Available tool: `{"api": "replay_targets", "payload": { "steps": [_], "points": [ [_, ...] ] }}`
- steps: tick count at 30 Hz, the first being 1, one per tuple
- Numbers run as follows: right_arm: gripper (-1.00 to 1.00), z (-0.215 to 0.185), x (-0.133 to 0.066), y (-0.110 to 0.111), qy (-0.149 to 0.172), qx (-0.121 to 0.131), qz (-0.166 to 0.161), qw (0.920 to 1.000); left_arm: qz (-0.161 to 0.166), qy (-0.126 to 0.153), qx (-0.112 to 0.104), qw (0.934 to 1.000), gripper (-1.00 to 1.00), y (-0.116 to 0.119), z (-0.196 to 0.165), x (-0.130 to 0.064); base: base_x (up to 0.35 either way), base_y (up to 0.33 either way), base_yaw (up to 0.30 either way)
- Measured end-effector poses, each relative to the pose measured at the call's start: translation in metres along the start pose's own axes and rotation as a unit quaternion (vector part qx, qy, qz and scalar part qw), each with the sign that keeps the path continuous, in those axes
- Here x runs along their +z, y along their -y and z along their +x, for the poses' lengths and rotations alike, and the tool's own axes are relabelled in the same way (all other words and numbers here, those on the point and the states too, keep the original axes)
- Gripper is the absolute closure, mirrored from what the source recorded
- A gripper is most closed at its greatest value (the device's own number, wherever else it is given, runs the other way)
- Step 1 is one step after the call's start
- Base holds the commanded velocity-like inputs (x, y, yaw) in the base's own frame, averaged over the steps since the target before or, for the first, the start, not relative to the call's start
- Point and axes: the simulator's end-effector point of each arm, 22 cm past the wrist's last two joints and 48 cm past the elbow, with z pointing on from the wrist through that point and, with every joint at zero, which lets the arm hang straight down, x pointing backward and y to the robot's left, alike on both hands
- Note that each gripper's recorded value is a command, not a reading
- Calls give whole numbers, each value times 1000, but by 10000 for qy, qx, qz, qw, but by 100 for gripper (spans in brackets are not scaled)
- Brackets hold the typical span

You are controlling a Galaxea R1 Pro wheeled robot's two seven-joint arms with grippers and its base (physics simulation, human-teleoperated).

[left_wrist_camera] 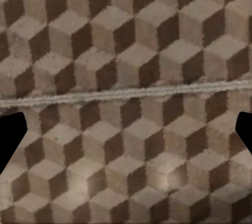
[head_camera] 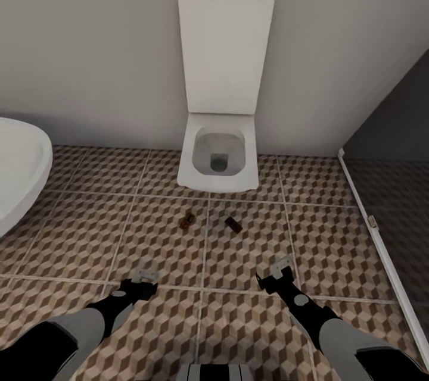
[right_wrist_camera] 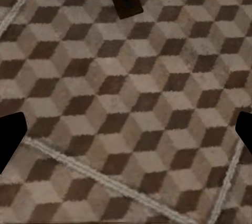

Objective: Take the four mousetraps from the cabinet in the bathroom and place them on the bathroom floor. Make sure all four end up on the same floor surface, and ensure that at least two of them are either under or directly next to the same bathroom sink.

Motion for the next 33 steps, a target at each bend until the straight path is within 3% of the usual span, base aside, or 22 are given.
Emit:
{"api": "replay_targets", "payload": {
  "steps": [5,10,24,33],
  "points": [
    [-100,6,-13,-3,-97,28,-26,9999,-47,-71,3,10000,-100,-5,13,-14,0,0,95],
    [-100,5,-24,-1,-153,44,10,9999,-51,30,6,10000,-100,-6,8,-25,0,0,97],
    [-100,1,-61,18,-49,68,167,9998,-26,138,9,9999,-100,-7,-8,-57,0,0,92],
    [-100,-13,-79,41,5,592,490,9970,-34,205,15,9998,-100,-9,-23,-76,0,0,5]
  ]
}}
